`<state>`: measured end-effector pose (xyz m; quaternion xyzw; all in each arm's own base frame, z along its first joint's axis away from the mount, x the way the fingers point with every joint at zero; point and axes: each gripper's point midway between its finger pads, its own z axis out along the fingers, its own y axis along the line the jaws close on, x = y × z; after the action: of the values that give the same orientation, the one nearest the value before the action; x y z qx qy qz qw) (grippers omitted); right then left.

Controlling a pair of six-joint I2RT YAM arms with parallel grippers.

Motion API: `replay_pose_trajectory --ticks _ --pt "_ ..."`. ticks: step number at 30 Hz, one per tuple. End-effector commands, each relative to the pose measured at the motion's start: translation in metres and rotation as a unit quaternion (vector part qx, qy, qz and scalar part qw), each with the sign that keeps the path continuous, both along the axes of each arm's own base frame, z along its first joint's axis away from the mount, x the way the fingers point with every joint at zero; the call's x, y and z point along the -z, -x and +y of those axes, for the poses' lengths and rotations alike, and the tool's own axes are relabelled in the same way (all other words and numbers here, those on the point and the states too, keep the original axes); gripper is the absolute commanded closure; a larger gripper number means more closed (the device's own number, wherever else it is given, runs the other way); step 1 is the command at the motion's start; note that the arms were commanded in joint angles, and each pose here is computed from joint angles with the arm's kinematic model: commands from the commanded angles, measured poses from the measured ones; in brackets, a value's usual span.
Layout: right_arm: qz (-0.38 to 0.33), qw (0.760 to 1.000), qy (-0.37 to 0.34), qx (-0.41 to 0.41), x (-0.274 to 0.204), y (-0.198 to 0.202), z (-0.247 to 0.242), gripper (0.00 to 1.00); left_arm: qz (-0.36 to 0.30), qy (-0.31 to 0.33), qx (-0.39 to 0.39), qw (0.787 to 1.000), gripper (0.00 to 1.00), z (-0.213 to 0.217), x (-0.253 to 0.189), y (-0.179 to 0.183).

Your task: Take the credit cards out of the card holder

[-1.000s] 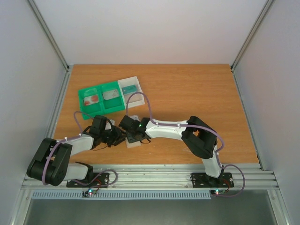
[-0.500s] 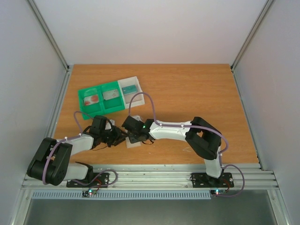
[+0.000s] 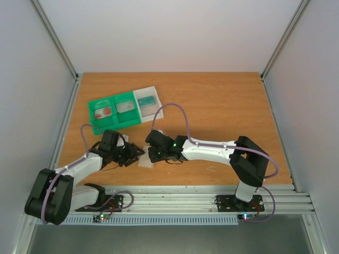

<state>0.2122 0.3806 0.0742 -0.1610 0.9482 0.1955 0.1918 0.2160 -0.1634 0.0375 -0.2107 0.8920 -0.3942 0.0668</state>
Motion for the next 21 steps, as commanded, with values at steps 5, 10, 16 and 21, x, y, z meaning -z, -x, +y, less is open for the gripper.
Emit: replay_pose_trajectory --ticks 5,10,16,21 --pt "-0.005 0.992 -0.129 -0.008 -0.049 0.008 0.02 0.99 -0.058 -0.001 0.041 0.997 0.37 -0.002 -0.031 0.005" --pt "-0.012 0.984 -0.177 -0.015 -0.066 0.011 0.024 0.99 -0.073 0.006 0.054 0.996 0.31 -0.003 -0.037 0.01" --pt "-0.018 0.979 -0.201 -0.013 -0.072 0.012 0.023 0.99 -0.069 0.003 0.063 0.996 0.31 -0.003 -0.035 0.012" --pt "-0.018 0.977 -0.211 -0.012 -0.074 0.01 0.022 0.99 -0.07 0.006 0.067 0.995 0.31 -0.005 -0.035 0.012"
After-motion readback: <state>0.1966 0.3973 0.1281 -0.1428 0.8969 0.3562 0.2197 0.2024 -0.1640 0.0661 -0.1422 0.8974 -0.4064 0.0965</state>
